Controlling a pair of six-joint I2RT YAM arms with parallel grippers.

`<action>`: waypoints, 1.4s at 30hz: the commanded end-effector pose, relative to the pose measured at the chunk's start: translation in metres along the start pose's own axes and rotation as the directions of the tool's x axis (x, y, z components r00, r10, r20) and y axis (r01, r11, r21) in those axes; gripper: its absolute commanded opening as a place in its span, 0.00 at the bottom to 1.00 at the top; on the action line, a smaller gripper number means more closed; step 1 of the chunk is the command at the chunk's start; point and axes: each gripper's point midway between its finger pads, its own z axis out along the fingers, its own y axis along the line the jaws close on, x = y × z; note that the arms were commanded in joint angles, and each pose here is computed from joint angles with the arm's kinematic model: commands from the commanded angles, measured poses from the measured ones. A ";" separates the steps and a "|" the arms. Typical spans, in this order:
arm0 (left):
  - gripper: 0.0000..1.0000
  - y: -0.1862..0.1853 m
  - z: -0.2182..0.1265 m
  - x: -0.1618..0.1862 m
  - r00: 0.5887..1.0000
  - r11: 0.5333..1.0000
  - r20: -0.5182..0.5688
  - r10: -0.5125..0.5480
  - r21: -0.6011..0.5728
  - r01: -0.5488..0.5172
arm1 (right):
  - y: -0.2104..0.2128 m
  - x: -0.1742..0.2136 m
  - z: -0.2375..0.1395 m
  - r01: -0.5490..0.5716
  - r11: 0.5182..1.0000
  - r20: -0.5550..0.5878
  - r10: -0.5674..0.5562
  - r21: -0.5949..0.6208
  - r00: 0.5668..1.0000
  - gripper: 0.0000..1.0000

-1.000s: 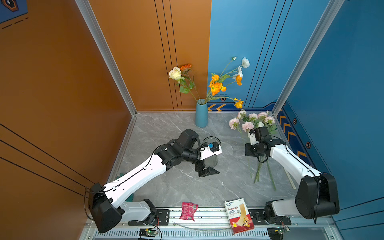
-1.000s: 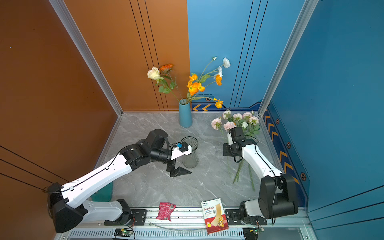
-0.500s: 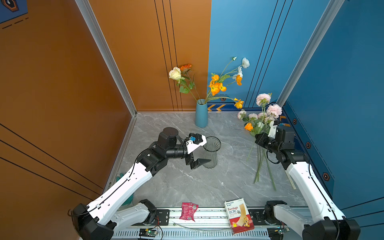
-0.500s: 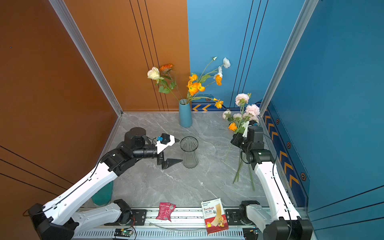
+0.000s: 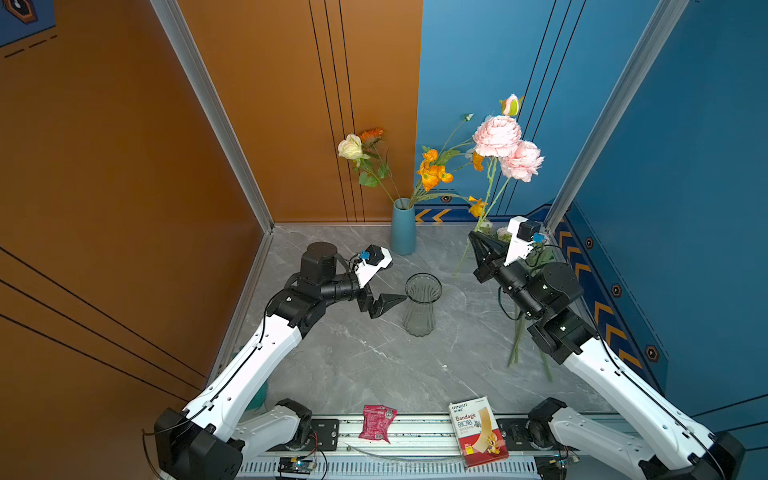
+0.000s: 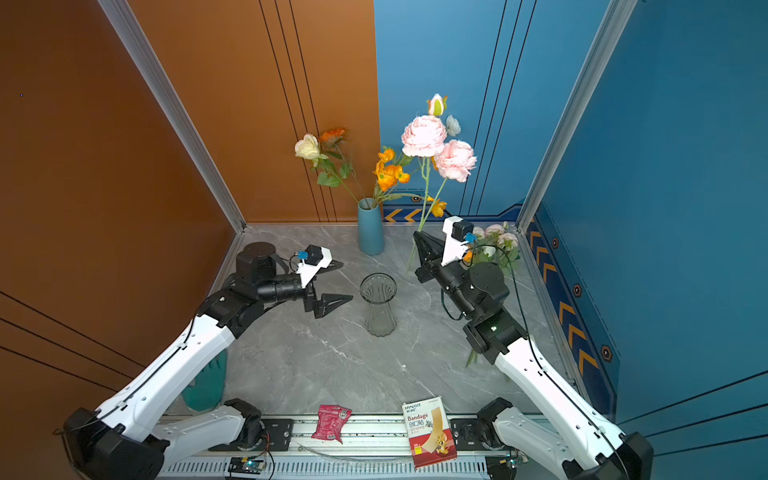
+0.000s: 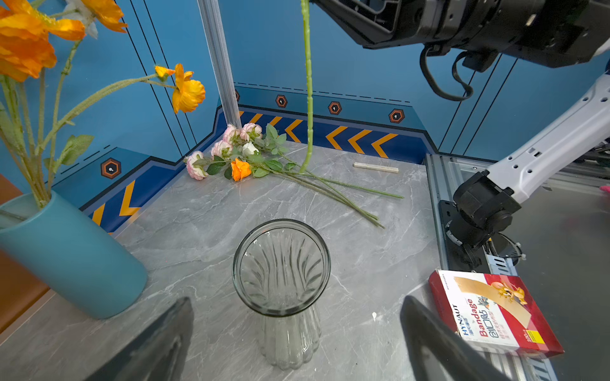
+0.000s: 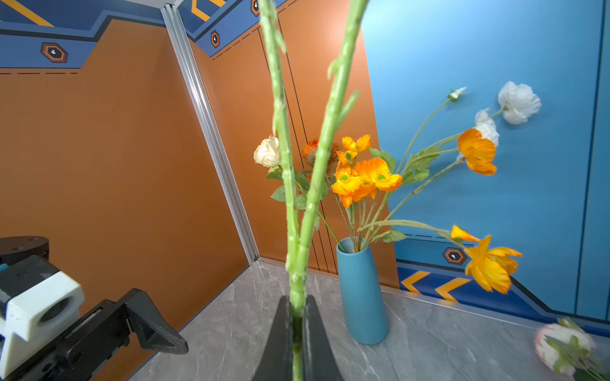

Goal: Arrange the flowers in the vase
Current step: 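Lift the pink peonies upright and carry them toward the glass vase, then lower the pink peony stems into the glass vase and open the right gripper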

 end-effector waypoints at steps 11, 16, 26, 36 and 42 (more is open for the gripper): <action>0.98 -0.004 -0.003 -0.003 1.000 1.000 0.026 -0.009 0.029 0.008 | 0.040 0.057 0.043 -0.015 0.996 -0.020 0.014 -0.092 1.000 0.00; 0.98 -0.004 -0.003 -0.003 1.000 0.999 0.027 -0.016 0.037 0.015 | 0.047 0.098 0.037 0.000 0.996 -0.114 -0.010 -0.093 0.993 0.00; 0.98 -0.006 0.002 -0.008 0.999 0.998 0.050 -0.015 0.061 0.012 | 0.053 0.163 0.027 0.029 0.995 -0.242 -0.050 -0.091 0.969 0.01; 0.98 -0.009 0.003 -0.009 0.998 0.997 0.052 -0.020 0.076 0.016 | 0.048 0.188 0.015 0.036 0.996 -0.289 -0.058 -0.082 0.955 0.14; 0.98 -0.013 0.002 -0.011 0.998 0.996 0.058 -0.013 0.085 0.008 | 0.043 0.188 0.012 0.059 0.996 -0.295 -0.076 -0.065 0.953 0.21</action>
